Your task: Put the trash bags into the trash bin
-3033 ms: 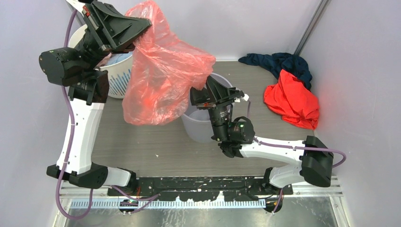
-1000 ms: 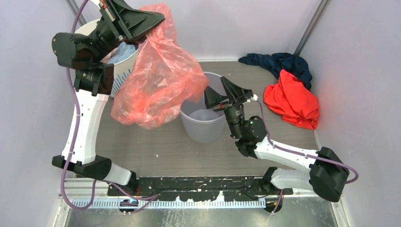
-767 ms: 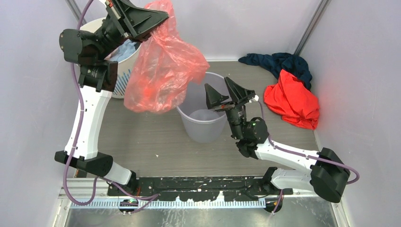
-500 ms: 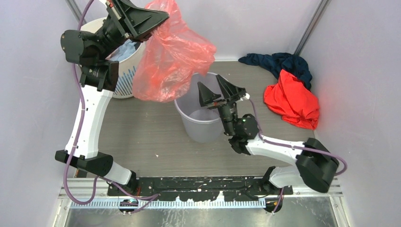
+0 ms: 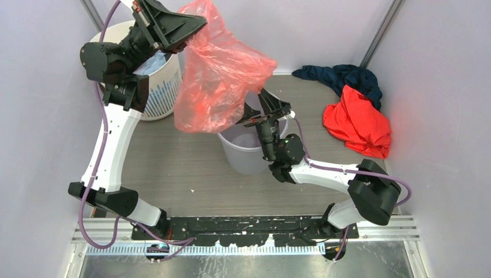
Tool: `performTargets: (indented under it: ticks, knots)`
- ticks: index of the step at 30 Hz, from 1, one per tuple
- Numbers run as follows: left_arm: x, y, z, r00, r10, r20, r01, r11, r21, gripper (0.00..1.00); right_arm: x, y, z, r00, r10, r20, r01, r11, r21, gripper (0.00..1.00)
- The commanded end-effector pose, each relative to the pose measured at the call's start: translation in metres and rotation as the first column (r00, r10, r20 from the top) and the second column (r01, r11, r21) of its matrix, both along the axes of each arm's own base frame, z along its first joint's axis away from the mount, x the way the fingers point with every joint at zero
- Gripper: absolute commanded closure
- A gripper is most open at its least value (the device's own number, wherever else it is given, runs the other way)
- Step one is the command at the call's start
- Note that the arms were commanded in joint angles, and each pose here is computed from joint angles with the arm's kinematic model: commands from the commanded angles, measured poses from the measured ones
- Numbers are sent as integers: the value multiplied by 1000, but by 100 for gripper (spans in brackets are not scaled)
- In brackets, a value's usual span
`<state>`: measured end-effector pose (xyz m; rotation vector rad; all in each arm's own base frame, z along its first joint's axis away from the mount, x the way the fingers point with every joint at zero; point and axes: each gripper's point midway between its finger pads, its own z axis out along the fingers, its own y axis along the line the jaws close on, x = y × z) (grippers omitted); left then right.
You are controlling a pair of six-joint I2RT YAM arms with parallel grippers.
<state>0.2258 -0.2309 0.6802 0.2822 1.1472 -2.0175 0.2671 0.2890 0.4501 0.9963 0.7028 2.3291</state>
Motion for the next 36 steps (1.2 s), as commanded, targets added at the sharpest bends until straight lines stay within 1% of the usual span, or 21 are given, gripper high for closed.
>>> performTargets:
  ticks: [1,7,15,23,36]
  knots:
    - [-21,13,8,998,-3,66,6,999,-50,100,-6,-25,33,997,-63,45,58,993,102,15]
    - [-26,23,0,999,-9,51,12,998,-66,100,-1,-30,28,996,-88,24,85,991,100,26]
    - [-38,30,12,997,-3,77,9,997,-79,100,-1,-37,13,994,-108,-11,109,991,84,34]
    - [-45,33,18,996,-4,89,12,996,-88,100,-1,-42,11,993,-120,-18,121,989,85,37]
    - [-49,33,10,997,-5,77,12,997,-81,100,0,-45,22,991,-132,-5,132,986,106,36]
